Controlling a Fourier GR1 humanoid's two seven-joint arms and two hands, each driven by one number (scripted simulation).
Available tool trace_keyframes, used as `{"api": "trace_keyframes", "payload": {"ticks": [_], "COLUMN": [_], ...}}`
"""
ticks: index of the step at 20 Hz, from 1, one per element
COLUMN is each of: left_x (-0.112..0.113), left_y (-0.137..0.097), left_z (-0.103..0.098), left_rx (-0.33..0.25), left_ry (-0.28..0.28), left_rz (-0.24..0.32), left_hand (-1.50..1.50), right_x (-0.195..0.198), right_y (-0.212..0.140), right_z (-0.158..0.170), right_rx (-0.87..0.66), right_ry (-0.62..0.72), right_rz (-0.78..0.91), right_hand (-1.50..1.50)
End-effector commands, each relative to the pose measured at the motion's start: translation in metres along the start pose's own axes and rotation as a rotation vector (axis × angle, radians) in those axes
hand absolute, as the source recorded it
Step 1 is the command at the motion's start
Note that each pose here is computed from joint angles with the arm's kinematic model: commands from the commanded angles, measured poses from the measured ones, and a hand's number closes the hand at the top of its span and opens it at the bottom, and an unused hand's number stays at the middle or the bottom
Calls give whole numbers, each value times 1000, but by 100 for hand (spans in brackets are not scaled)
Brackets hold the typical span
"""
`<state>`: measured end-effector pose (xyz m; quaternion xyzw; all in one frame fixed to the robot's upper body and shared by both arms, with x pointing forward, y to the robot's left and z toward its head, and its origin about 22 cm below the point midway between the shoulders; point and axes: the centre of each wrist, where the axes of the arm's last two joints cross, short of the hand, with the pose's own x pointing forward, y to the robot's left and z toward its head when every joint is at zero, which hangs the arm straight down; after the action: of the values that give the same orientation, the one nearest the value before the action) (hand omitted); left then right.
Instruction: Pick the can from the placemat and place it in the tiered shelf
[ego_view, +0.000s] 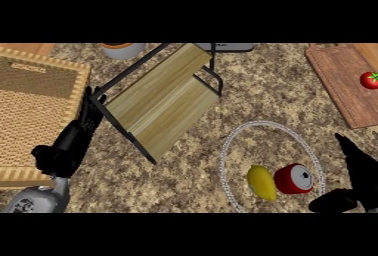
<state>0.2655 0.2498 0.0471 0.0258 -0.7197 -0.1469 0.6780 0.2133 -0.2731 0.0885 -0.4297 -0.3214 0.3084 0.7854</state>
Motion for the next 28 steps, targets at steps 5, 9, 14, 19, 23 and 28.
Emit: {"api": "trace_keyframes", "payload": {"ticks": [5,9,14,19,23,28], "left_x": [-51,-53,-61,-55,-59,-59], "left_y": [-9,-4,-10,3,-2,1], "left_z": [24,25,34,31,33,31], "left_rx": [-19,2,23,26,18,31], "left_ry": [275,295,291,307,301,291], "left_rz": [-14,-6,0,1,2,9], "left_hand": [0,0,0,0,0,0], "right_x": [40,41,38,47,54,54], "right_y": [26,33,45,43,60,62], "right_z": [7,9,-2,-7,-4,-14], "right_rx": [50,8,-6,-8,3,12], "right_ry": [158,182,210,220,216,226], "right_rz": [49,100,135,153,175,182], "right_hand": [-150,-150,-150,-150,-150,-150]}}
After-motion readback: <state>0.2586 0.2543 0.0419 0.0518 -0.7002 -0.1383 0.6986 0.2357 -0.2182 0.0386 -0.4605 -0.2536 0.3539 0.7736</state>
